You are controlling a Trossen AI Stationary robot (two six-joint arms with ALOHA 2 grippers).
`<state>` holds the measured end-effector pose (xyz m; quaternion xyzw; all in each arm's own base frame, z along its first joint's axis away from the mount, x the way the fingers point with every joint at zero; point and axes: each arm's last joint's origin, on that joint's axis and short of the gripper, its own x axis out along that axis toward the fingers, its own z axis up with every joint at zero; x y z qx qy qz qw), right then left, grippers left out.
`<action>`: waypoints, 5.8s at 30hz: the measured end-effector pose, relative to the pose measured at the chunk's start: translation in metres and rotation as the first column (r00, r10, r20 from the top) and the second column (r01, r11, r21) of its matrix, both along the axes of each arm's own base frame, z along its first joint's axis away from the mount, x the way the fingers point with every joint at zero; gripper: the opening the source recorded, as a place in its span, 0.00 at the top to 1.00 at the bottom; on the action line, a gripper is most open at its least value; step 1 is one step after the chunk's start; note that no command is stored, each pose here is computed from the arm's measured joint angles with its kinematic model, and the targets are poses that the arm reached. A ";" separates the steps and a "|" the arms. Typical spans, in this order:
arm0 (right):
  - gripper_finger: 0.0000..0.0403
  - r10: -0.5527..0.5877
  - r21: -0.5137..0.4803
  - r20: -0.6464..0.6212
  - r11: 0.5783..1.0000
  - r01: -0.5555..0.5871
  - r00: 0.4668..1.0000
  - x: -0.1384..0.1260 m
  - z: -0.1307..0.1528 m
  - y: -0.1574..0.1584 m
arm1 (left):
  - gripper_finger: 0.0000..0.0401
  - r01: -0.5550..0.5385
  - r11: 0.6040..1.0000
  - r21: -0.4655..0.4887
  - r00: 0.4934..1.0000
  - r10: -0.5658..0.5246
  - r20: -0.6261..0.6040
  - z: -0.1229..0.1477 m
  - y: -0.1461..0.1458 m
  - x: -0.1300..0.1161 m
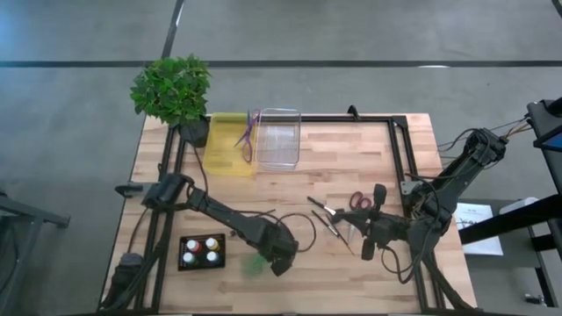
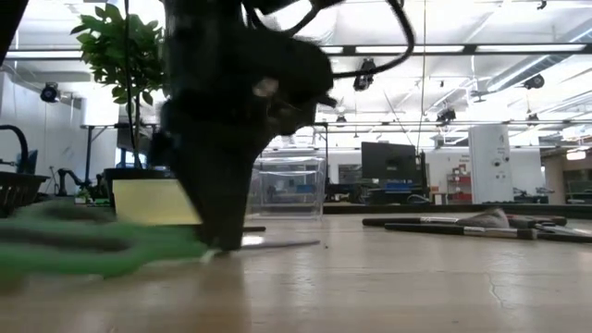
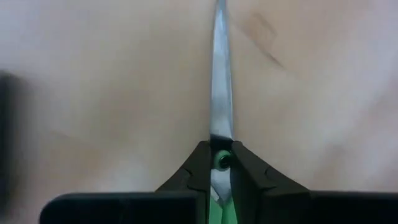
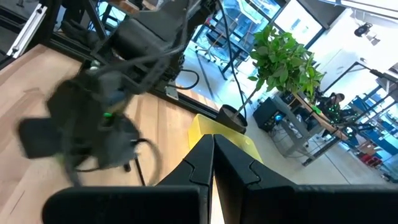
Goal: Pick & Place Paint Supplies
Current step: Put the green scissors into the transparent yellow bin, then put the black scissors into the transparent yellow bin
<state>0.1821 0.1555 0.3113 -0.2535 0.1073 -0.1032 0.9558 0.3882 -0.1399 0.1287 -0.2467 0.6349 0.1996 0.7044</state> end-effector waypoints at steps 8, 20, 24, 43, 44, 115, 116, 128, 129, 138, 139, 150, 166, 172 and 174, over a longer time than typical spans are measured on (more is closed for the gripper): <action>0.98 -0.001 0.000 0.000 1.000 0.001 1.000 0.000 0.000 0.000 | 0.99 0.016 0.995 0.097 0.987 -0.032 0.158 0.051 0.006 -0.007; 0.98 -0.002 0.004 0.000 1.000 0.002 1.000 0.000 0.000 0.000 | 1.00 0.022 0.987 0.159 0.983 -0.050 0.177 0.070 0.012 -0.014; 0.98 -0.003 0.006 0.000 1.000 0.003 1.000 0.000 -0.001 0.000 | 1.00 -0.028 0.971 0.239 0.984 -0.015 0.179 0.088 0.021 -0.025; 0.98 -0.017 0.004 0.002 1.000 0.017 1.000 0.000 -0.002 -0.001 | 1.00 -0.273 0.738 0.617 0.962 0.223 0.159 0.159 0.168 -0.063; 0.98 -0.033 -0.002 0.003 0.999 0.033 0.999 0.000 -0.003 -0.001 | 1.00 -0.272 0.729 0.628 0.961 0.233 0.146 0.159 0.178 -0.064; 0.98 -0.160 0.210 -0.576 0.918 0.335 0.801 -0.014 -0.024 -0.047 | 0.35 0.116 0.556 0.823 0.534 -0.734 0.420 0.268 0.074 -0.141; 0.98 -0.197 0.194 -0.624 0.898 0.394 0.756 -0.016 -0.026 -0.050 | 0.35 0.116 0.528 0.841 0.518 -0.755 0.402 0.269 0.067 -0.142; 0.66 -0.198 0.012 -0.940 0.795 0.607 0.278 0.020 -0.086 -0.070 | 0.35 0.130 0.402 0.907 0.427 -0.848 0.315 0.271 0.032 -0.150; 0.61 -0.207 -0.033 -0.950 0.810 0.586 0.233 0.023 -0.094 -0.071 | 0.35 0.145 0.387 0.911 0.425 -0.855 0.295 0.267 0.031 -0.150; 0.40 -0.188 -0.163 -0.981 0.935 0.315 0.049 0.038 -0.132 -0.065 | 0.35 0.215 0.343 0.914 0.458 -0.862 0.216 0.236 0.029 -0.149; 0.40 -0.175 -0.151 -0.983 0.942 0.299 0.053 0.039 -0.134 -0.064 | 0.35 0.218 0.342 0.914 0.461 -0.862 0.212 0.233 0.029 -0.149; 0.52 -0.001 0.035 -0.985 0.978 0.205 0.171 0.032 -0.158 -0.065 | 0.35 0.230 0.337 0.913 0.478 -0.856 0.195 0.219 0.029 -0.148; 0.66 0.019 0.033 -0.971 0.998 0.054 0.238 0.050 -0.173 -0.062 | 0.35 0.204 0.348 0.915 0.471 -0.854 0.220 0.222 0.029 -0.148; 0.66 0.045 0.058 -0.963 0.998 0.040 0.267 0.054 -0.171 -0.060 | 0.35 0.204 0.349 0.915 0.471 -0.854 0.220 0.222 0.029 -0.148; 0.66 0.053 0.067 -0.957 0.997 0.039 0.286 0.055 -0.172 -0.059 | 0.35 0.203 0.351 0.914 0.472 -0.853 0.223 0.222 0.029 -0.148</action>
